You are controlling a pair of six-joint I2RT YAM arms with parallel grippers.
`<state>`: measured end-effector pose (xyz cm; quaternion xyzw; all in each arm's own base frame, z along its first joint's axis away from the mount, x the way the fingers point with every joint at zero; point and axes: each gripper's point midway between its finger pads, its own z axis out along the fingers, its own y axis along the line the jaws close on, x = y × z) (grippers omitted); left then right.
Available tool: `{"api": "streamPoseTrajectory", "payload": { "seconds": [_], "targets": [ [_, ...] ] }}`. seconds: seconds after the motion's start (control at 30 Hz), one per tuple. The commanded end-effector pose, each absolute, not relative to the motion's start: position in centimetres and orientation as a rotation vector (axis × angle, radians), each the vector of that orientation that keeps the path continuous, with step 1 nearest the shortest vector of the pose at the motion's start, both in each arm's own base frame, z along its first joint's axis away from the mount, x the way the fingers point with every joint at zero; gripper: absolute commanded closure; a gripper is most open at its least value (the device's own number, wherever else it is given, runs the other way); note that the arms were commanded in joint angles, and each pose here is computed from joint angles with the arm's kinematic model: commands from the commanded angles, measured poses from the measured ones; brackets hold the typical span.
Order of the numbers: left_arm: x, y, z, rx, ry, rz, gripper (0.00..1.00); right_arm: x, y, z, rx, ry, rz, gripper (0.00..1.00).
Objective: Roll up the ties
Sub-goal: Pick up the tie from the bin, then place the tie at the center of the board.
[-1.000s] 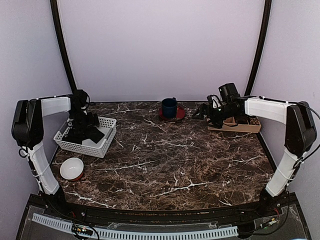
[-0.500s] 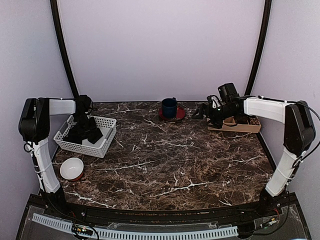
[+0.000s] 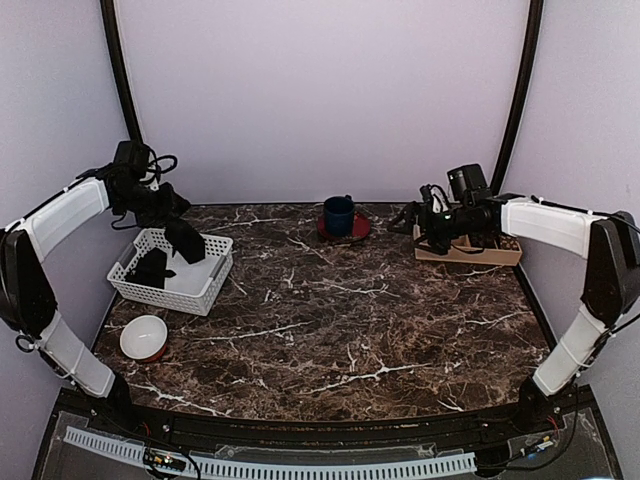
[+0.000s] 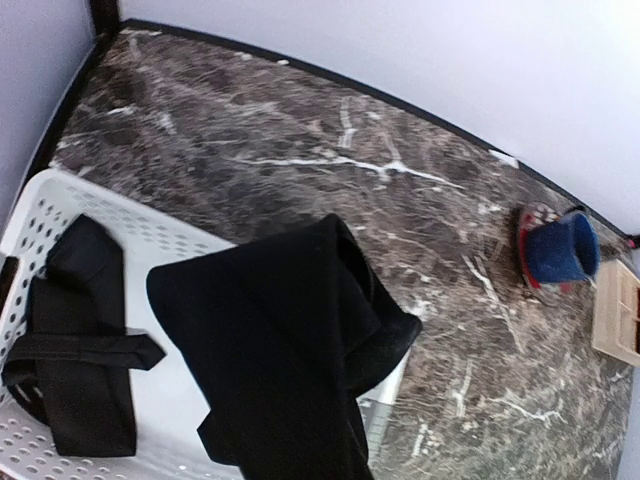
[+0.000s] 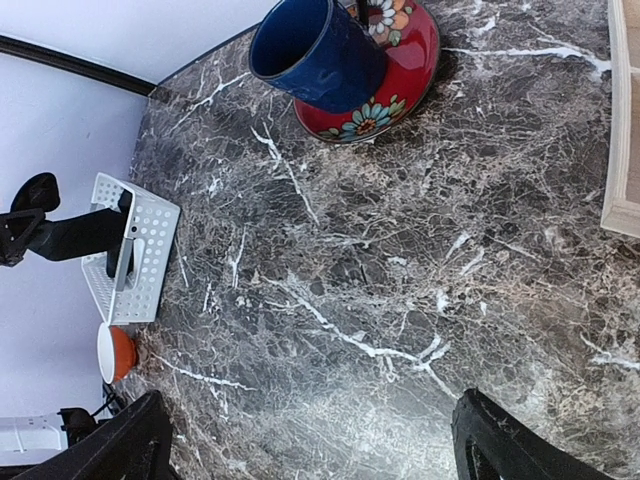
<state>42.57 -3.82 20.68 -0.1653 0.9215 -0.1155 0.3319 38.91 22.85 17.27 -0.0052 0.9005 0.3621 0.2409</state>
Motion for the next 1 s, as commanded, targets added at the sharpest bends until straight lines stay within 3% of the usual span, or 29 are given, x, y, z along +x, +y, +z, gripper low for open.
{"api": "streamPoseTrajectory", "payload": {
  "seconds": [0.0,0.3,0.53,0.7,0.77,0.8,0.87,0.9,0.97],
  "targets": [
    [41.2,-10.3,25.9,-0.124,2.361,-0.571,1.0,39.1,23.2,19.0,-0.046,2.387,1.061,0.02],
    [33.9,-28.4,33.0,0.507,2.173,-1.119,1.0,36.8,22.3,20.0,-0.064,2.357,1.073,0.03],
    [26.8,-41.0,31.8,0.887,2.056,-1.407,0.97,34.7,20.9,19.4,-0.038,2.37,1.05,0.03],
    [24.0,-44.9,30.1,1.013,1.956,-1.503,0.92,33.4,20.0,19.3,-0.027,2.379,1.026,0.03],
    [24.6,-42.9,28.7,0.914,1.903,-1.387,0.76,33.0,19.9,19.4,-0.031,2.385,1.023,0.03],
    [25.5,-40.8,27.5,0.81,1.896,-1.274,0.63,32.8,19.8,19.4,-0.036,2.387,1.024,0.03],
    [26.6,-35.3,24.4,0.595,1.916,-1.118,0.26,32.3,20.0,19.4,-0.055,2.399,1.035,0.03],
    [27.0,-32.7,23.2,0.504,1.932,-1.079,0.15,32.0,20.0,19.3,-0.062,2.407,1.038,0.02],
    [26.8,-28.2,20.3,0.395,2.005,-1.016,0.08,31.4,20.3,19.0,-0.083,2.425,1.05,0.01]
  ]
}}
